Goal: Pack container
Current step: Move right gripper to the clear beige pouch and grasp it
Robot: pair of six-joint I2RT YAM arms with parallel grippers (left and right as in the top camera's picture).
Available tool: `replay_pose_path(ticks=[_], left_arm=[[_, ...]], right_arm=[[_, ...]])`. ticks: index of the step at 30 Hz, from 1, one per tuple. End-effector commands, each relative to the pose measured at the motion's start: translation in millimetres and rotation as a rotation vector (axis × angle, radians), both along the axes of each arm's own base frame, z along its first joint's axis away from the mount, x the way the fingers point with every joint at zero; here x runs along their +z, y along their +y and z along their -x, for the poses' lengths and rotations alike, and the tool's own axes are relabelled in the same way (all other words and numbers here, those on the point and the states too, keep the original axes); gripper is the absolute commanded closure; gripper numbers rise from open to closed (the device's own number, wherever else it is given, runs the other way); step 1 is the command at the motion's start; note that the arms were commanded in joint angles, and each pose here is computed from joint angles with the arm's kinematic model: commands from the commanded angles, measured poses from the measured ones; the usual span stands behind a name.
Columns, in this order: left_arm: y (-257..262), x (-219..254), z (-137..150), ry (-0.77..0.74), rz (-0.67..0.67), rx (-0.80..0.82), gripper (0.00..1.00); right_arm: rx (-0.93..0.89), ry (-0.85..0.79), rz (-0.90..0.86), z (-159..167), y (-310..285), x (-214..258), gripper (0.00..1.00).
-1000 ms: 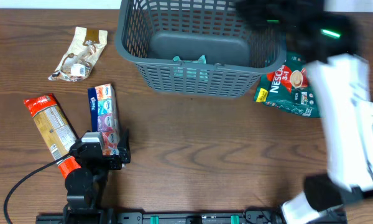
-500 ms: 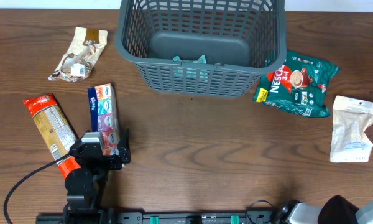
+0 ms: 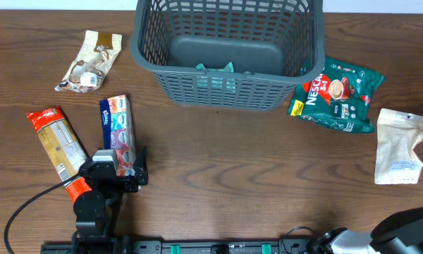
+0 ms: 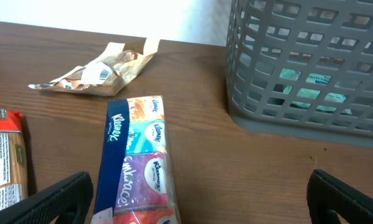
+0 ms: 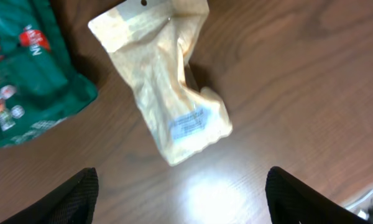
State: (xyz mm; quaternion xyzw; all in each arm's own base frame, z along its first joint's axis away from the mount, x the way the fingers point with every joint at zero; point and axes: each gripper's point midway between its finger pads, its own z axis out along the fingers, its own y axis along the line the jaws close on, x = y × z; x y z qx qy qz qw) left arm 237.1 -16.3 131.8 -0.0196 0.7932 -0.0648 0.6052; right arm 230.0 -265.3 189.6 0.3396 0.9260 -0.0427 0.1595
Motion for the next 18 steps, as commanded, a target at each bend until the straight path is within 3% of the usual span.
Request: replay_pose_path(ticks=[1, 6, 9, 18], left_arm=[[-0.8, -13.6, 1.9, 0.043, 0.006, -0.001, 0.01], [-0.8, -13.6, 1.9, 0.043, 0.006, -0.001, 0.01], [-0.8, -13.6, 1.9, 0.043, 0.007, -0.001, 0.01], [-0.8, -13.6, 1.9, 0.043, 0.007, -0.001, 0.01]], right_arm=[[0.059, 0.017, -0.022, -6.3, -6.4, -26.0, 0.27], [0.093, 0.053, -0.055, -13.9, -16.5, -63.8, 0.20], [0.096, 0.070, -0.070, -17.4, -22.1, -80.1, 0.08], [0.141, 0.070, -0.087, -31.9, -32.3, -115.6, 0.04]])
